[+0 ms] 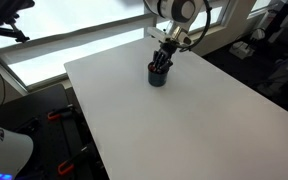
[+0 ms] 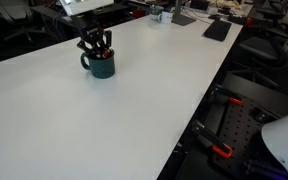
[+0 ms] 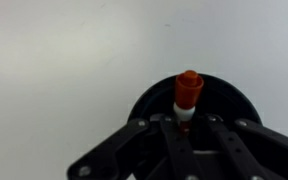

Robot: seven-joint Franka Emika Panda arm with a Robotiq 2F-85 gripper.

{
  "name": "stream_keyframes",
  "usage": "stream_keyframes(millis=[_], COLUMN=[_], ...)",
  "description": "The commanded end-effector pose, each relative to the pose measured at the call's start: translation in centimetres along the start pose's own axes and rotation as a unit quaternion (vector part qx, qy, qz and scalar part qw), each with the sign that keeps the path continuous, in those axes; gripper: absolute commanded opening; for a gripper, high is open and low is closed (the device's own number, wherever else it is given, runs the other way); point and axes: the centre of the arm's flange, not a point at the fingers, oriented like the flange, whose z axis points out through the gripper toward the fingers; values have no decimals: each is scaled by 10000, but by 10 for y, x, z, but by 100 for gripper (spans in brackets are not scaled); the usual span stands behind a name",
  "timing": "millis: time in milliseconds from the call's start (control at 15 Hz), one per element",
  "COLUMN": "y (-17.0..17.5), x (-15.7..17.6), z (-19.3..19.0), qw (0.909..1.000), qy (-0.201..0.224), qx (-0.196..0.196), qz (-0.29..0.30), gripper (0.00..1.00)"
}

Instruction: Take the marker out of the cup

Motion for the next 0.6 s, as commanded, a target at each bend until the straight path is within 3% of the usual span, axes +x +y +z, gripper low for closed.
stream_keyframes(millis=[0, 533], y=[5, 8], x=[-5, -25], z=[-23, -47], qw=[10000, 9989], qy=[55, 398], qx=[50, 150], qz=[-48, -210], gripper=[5, 5])
